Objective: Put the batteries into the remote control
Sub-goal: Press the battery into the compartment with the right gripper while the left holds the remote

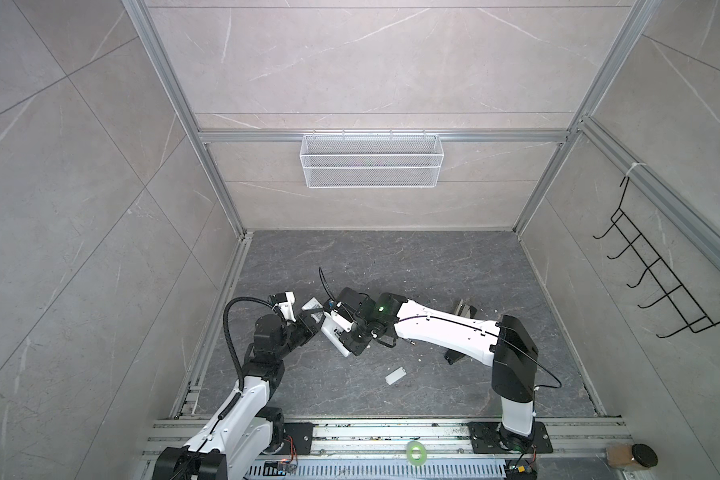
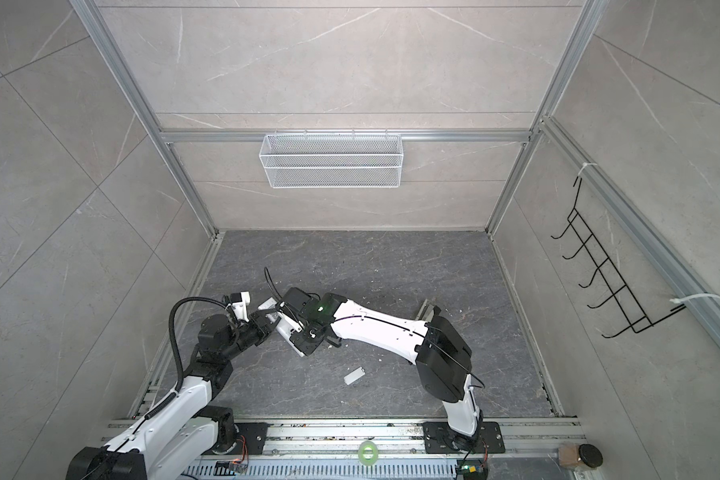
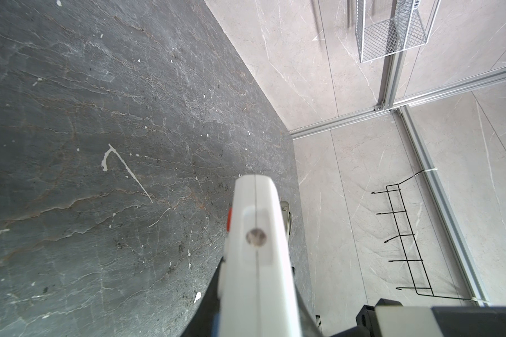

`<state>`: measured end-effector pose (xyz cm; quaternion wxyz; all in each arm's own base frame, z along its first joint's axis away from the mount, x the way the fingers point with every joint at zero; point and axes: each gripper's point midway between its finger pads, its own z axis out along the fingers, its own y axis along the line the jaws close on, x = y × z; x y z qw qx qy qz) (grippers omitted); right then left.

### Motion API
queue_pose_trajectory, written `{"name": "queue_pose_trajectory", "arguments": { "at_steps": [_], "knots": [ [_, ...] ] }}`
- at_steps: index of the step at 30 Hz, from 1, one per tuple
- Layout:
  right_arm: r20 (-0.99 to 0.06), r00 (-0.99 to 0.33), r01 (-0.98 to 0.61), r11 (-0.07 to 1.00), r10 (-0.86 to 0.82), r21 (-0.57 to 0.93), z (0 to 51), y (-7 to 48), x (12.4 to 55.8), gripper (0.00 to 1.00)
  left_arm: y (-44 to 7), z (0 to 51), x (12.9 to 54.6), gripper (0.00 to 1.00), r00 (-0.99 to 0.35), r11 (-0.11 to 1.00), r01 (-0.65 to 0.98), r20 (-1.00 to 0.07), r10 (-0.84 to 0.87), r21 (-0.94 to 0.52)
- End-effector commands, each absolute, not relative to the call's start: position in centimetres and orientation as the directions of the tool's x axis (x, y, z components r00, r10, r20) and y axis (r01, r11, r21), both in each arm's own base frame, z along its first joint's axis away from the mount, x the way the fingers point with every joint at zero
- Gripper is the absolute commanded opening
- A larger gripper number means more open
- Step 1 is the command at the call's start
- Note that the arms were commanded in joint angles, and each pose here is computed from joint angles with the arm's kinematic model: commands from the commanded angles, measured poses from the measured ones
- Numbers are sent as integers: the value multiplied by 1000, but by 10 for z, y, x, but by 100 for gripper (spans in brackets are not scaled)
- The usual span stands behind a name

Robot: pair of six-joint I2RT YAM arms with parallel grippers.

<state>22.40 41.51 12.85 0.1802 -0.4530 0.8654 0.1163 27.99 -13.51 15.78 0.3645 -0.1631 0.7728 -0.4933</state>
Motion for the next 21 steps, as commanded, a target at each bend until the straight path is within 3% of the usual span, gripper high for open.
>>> {"name": "queue_pose_trajectory", "arguments": {
  "at_steps": [1,11,21],
  "knots": [
    [-420,-535,-812,583,-733,17,129,412,229,22,-140,179,280,0,-669,439,191,-444,-597,-878],
    [-443,-533,-817,575,-721,47,135,417,226,27,-141,177,280,0,-672,443,190,-445,-592,-876],
    [-434,-543,-811,584,-719,46,132,414,225,19,-141,178,279,0,-672,443,190,-445,-592,-876]
  ]
}}
